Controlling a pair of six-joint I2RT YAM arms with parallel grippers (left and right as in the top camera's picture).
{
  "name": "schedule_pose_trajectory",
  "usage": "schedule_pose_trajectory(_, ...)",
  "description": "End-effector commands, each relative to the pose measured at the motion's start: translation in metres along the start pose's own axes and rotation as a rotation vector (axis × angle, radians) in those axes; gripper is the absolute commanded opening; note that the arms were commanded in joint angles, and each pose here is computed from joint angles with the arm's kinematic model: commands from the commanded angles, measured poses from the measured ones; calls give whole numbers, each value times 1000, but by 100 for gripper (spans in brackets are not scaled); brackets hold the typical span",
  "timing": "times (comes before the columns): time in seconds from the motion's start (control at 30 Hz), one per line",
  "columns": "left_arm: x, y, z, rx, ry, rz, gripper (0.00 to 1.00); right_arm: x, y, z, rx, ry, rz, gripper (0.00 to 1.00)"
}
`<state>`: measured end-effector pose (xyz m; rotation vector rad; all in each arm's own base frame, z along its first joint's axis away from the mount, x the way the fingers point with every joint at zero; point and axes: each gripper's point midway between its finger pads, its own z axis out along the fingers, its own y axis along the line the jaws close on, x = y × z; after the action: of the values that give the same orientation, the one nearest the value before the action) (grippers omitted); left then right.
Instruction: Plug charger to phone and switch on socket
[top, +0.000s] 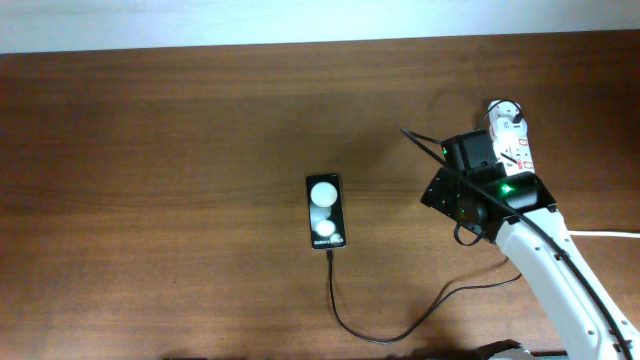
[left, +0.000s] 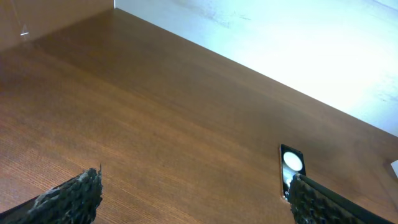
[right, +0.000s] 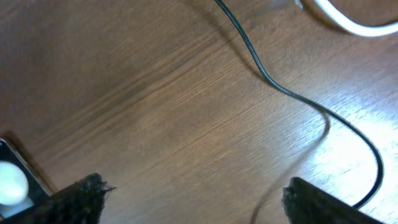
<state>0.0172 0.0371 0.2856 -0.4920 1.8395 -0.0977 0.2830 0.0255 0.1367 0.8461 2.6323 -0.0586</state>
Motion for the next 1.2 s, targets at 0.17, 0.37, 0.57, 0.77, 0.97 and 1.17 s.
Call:
schedule_pose_trajectory(0.17,-15,34,-5,-207,-89,-3,99,-105,-48,-31,-21,-219,329,4)
schedule_pose_trajectory(0.37,-15,34,-5,-206,-89,-3,99,-192,-75,-40,-138,-396,603,4)
schedule_pose_trajectory(0.57,-15,34,-5,-206,-89,-3,99,-240,-90,34,40,-235,413,4)
schedule_pose_trajectory(0.77,-15,34,-5,-206,-89,-3,99,-206,-82,135,70,12,378,4)
schedule_pose_trajectory(0.97,-15,34,-5,-206,-89,-3,99,-205,-81,175,75,24,372,4)
schedule_pose_trajectory(1.17,-15,34,-5,-207,-89,-3,99,-214,-71,177,18,0,374,4)
